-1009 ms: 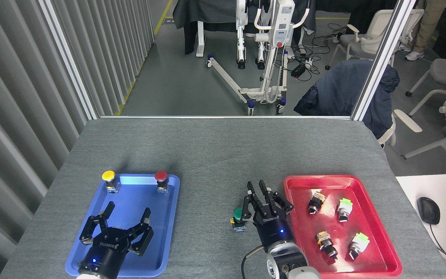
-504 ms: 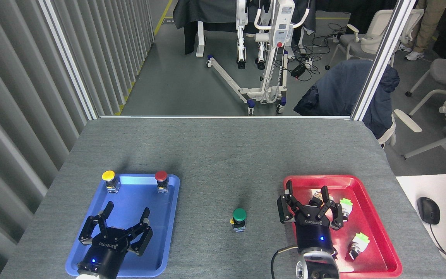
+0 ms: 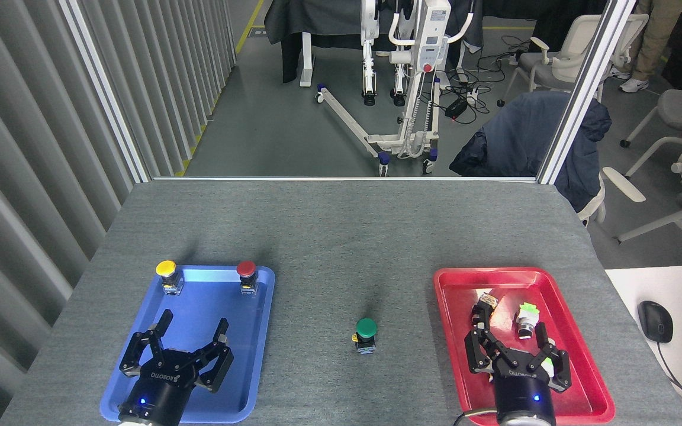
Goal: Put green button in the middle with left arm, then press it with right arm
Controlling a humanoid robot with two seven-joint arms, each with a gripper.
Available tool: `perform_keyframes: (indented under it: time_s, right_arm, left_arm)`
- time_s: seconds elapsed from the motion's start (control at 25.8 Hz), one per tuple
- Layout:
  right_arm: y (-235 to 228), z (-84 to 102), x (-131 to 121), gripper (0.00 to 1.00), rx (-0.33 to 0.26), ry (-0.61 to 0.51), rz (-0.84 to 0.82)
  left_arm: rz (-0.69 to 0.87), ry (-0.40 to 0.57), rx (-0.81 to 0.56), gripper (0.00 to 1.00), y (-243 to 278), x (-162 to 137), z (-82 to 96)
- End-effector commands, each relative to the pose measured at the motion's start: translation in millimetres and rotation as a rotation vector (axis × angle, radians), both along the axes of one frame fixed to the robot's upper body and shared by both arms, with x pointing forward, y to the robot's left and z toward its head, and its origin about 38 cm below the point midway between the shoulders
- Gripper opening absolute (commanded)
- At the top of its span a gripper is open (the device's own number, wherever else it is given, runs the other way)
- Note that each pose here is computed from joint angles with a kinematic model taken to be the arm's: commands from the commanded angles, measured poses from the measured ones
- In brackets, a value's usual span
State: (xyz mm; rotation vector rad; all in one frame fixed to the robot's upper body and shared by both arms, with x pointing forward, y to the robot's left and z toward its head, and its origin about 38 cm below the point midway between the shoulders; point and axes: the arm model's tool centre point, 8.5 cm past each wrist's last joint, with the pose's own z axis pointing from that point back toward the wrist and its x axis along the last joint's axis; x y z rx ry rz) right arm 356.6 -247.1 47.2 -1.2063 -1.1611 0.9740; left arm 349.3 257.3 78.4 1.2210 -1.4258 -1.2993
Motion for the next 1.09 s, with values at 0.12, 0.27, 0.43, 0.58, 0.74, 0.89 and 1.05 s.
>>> perform_keyframes:
  time_s: [0.12, 0.27, 0.43, 0.58, 0.74, 0.89, 1.05]
  right_arm:
    - [0, -0.3, 3, 1.00, -0.002, 0.027, 0.010]
    - [25, 14.5, 19, 1.00, -0.003, -0.013, 0.080]
    - [37, 16.2, 20, 1.00, -0.003, -0.019, 0.115]
    - [37, 14.0, 18, 1.00, -0.002, -0.013, 0.117]
    - [37, 13.4, 18, 1.00, -0.001, -0.012, 0.115]
    - [37, 13.4, 18, 1.00, -0.001, -0.012, 0.117]
    - [37, 13.9, 18, 1.00, -0.001, -0.013, 0.116]
  left_arm:
    - [0.003, -0.002, -0.002, 0.98, 0, 0, 0.3]
    - [0.003, -0.002, -0.002, 0.98, 0, 0, 0.8]
    - [0.004, -0.003, 0.003, 0.98, 2, 1, 1.4]
    - [0.003, -0.002, 0.003, 0.98, 2, 0, 0.9]
    - [-0.002, -0.002, 0.004, 0.98, 2, 0, 1.1]
    - [-0.003, -0.001, 0.004, 0.98, 2, 0, 1.0]
    - [-0.005, -0.001, 0.006, 0.98, 2, 0, 1.0]
